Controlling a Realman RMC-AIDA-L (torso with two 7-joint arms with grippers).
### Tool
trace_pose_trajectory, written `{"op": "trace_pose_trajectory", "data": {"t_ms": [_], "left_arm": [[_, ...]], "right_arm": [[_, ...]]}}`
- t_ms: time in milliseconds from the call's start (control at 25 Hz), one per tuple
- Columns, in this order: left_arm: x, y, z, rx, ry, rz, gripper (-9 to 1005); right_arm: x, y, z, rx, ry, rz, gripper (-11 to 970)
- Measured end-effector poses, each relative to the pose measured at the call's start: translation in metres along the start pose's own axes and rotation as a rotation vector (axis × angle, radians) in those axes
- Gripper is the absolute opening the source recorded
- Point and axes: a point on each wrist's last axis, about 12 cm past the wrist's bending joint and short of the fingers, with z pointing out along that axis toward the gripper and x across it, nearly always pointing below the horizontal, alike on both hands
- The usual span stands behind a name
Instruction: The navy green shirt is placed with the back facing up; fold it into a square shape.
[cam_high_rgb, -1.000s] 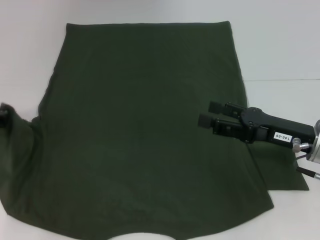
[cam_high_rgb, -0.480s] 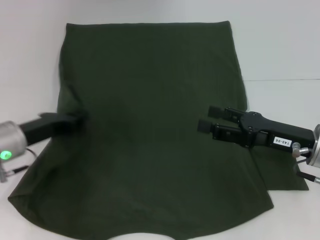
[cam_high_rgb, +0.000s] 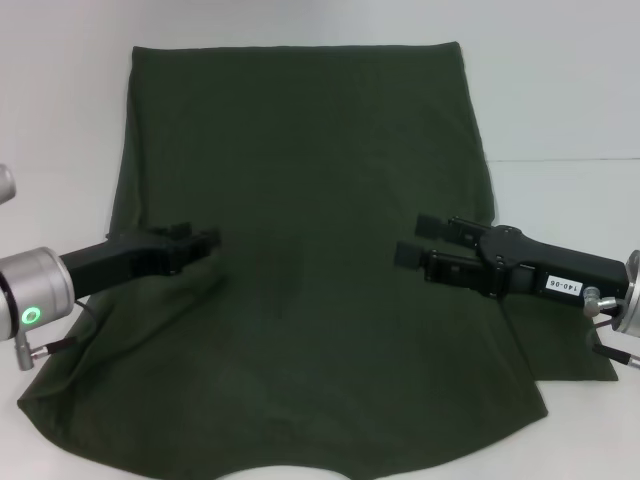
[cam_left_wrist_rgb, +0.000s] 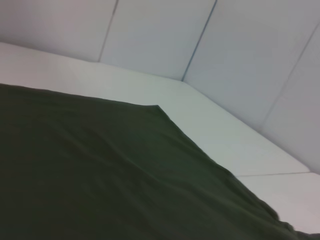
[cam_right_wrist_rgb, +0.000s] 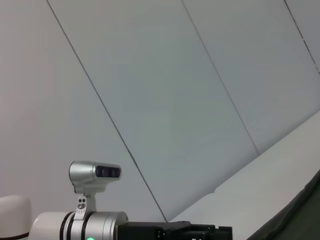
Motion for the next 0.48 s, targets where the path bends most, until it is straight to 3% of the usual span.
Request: {"op": "trace_pose_trajectory", "data": {"t_ms": [80,160,480], "left_arm": [[0.001,0.002,-0.003,-0.014,-0.003,0.007,368],[0.003,0.006,-0.007,-0.041,-0.007,0.016,572],[0.024,0.018,-0.026,-0.11,0.049,0.021,744]], "right_arm": [[0.0,0.0,0.0,0.002,-0.002,0.002,914],[-0.001,-0.001,-0.001,0.005,-0.003,0.004,914],[-0.004,-0.003,-0.004,0.019,-0.009,0.014,913]]}}
